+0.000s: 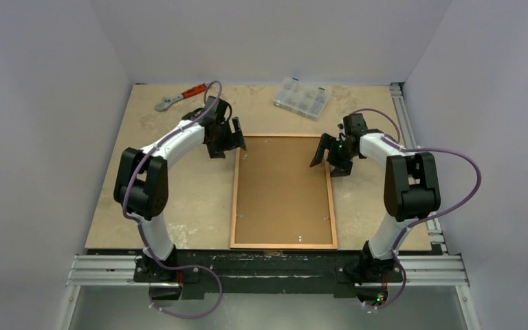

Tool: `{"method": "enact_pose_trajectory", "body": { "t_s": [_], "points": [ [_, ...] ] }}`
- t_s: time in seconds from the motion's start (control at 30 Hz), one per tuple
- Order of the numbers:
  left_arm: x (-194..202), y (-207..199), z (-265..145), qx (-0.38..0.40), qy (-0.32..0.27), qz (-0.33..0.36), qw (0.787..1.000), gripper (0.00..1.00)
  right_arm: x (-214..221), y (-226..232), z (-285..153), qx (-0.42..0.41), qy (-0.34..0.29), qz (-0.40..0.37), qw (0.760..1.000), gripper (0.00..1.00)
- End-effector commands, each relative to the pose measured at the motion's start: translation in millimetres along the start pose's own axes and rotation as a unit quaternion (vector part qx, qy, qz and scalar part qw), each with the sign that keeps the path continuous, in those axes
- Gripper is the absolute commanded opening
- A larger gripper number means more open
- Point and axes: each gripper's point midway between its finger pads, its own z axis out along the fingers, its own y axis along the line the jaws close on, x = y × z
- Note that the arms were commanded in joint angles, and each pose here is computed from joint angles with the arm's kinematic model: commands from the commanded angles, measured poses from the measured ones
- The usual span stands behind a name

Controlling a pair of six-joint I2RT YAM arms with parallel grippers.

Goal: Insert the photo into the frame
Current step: Install the photo frame at the center of the board.

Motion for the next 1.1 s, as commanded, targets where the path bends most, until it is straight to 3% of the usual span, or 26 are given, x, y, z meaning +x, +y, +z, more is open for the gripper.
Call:
{"method": "enact_pose_trajectory", "body": {
  "t_s": [0.0,0.47,0.87,1.07],
  "points": [
    [-11.5,11.7,8.8,-0.059,0.009,0.024,0.998,0.78,-4.3,12.1,-8.1,-0.027,-0.016,-0.011,0.999,0.84],
    [-1.8,2.6,42.3,-0.133,0.034,0.098,0.986,0.68,-4.0,10.4,-9.5,-0.023,-0.017,-0.012,1.000,0.84],
    [3.7,12.7,63.3,-0.152,0.042,0.091,0.983,0.60,-3.9,11.7,-11.8,-0.027,-0.018,-0.012,0.999,0.84],
    [-2.0,11.1,68.2,-0.150,0.034,0.089,0.984,0.61,-4.0,12.9,-11.0,-0.030,-0.016,-0.014,0.999,0.84]
  ]
}}
